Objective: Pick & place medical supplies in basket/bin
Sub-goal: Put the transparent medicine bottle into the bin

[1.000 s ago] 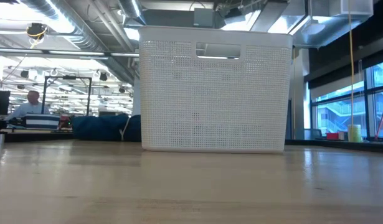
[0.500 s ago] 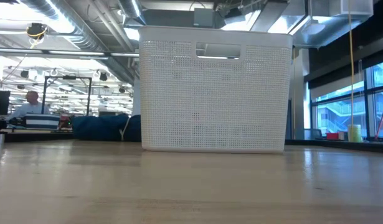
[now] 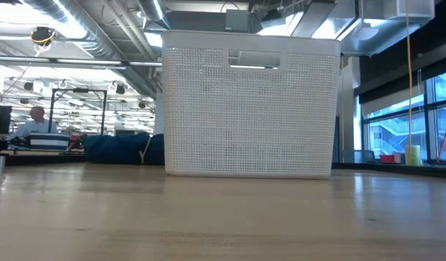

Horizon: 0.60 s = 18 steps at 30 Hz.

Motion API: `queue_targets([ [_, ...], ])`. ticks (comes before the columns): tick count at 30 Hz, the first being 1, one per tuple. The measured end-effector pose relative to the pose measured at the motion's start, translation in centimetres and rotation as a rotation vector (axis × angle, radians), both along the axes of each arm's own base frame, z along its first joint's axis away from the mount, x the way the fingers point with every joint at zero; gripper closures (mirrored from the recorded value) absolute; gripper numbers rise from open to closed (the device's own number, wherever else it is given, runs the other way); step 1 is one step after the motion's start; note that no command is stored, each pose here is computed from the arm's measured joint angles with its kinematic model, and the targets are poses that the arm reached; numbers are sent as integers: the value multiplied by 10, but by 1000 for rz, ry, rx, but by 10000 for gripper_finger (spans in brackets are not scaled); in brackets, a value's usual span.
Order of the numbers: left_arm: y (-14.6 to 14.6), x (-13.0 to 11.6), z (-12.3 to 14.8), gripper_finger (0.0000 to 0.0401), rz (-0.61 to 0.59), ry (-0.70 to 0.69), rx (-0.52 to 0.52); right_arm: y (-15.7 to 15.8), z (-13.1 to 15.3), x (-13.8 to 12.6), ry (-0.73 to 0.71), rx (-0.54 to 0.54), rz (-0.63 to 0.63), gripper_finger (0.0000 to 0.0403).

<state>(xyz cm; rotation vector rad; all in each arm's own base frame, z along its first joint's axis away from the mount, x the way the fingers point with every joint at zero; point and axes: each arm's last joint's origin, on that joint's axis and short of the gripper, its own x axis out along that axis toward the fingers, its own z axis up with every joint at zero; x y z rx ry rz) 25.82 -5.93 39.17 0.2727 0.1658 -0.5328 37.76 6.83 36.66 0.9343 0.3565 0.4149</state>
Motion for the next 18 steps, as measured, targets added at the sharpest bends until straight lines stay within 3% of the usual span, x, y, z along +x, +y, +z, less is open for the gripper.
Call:
queue_targets([
  [10, 0, 2, -2, 239, -11, -2, 21, 0, -1, 0, 1, -10, 1, 265],
  [18, -1, 2, -1, 241, -12, -11, 23, 0, 0, 0, -48, -71, 48, 229],
])
